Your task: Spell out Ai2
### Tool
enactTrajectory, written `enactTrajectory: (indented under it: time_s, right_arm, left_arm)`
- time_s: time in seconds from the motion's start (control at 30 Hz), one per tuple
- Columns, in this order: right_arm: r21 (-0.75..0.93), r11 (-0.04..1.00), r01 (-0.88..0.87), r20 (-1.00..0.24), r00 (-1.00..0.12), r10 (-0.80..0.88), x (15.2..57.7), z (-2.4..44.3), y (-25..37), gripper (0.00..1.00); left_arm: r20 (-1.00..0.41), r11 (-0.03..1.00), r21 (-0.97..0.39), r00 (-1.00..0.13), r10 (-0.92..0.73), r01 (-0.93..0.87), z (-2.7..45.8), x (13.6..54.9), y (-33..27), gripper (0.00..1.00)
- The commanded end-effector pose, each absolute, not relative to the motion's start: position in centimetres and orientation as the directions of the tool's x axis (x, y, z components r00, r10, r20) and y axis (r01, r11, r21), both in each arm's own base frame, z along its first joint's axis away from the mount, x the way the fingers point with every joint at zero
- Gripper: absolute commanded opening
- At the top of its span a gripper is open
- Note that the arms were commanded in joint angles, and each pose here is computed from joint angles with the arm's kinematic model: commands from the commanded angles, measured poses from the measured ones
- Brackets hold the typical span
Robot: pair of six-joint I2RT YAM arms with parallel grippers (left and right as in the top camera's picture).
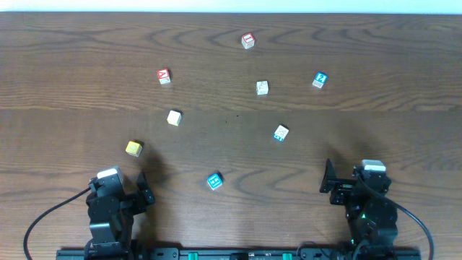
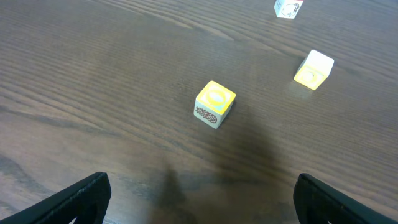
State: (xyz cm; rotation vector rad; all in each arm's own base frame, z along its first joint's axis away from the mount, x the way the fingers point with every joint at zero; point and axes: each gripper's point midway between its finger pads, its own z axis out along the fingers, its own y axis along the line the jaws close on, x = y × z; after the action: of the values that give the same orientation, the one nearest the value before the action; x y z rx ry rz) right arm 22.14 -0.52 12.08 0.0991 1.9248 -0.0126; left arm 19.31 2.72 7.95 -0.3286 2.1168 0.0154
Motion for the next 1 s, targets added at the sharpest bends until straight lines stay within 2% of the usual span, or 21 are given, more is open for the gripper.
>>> enactTrajectory:
  time_s: [0.0, 0.13, 0.23, 0.3, 0.5, 0.63, 0.8, 0.97]
  right_arm:
    - [0.027, 0.997, 0.070, -0.936, -0.349, 0.049, 22.1, 12.0, -0.6, 0.99]
    - [0.038, 0.997, 0.066, -0.949, -0.310, 0.057, 22.4, 13.0, -0.5, 0.99]
    - [0.191, 0.981, -0.014, -0.961, -0.207, 0.184, 23.2, 15.7, 1.3, 0.99]
    - [0.249, 0.966, -0.064, -0.951, -0.205, 0.231, 23.2, 16.1, 2.3, 0.99]
    - [0.270, 0.959, -0.080, -0.951, -0.180, 0.253, 23.3, 16.9, 2.6, 0.99]
    - [0.418, 0.904, -0.085, -0.905, -0.117, 0.408, 23.5, 18.9, 2.6, 0.99]
    - [0.426, 0.887, -0.182, -0.904, -0.042, 0.425, 24.0, 21.8, 3.6, 0.99]
    - [0.416, 0.853, -0.316, -0.906, -0.068, 0.417, 25.9, 23.0, 6.1, 0.99]
  left_arm:
    - [-0.828, 0.961, -0.109, -0.511, -0.230, -0.255, 7.6, 19.2, 3.0, 0.95]
    - [-0.828, 0.961, -0.109, -0.511, -0.230, -0.255, 7.6, 19.2, 3.0, 0.95]
    - [-0.828, 0.961, -0.109, -0.511, -0.230, -0.255, 7.6, 19.2, 3.0, 0.95]
    - [-0.828, 0.961, -0.109, -0.511, -0.230, -0.255, 7.6, 19.2, 3.0, 0.95]
    - [-0.828, 0.961, -0.109, -0.511, -0.230, -0.255, 7.6, 19.2, 3.0, 0.95]
    - [-0.828, 0.961, -0.109, -0.511, -0.230, -0.255, 7.6, 19.2, 3.0, 0.95]
    - [-0.828, 0.961, -0.109, -0.511, -0.230, -0.255, 7.6, 19.2, 3.0, 0.95]
    - [-0.828, 0.961, -0.109, -0.511, -0.230, -0.255, 7.6, 19.2, 3.0, 0.95]
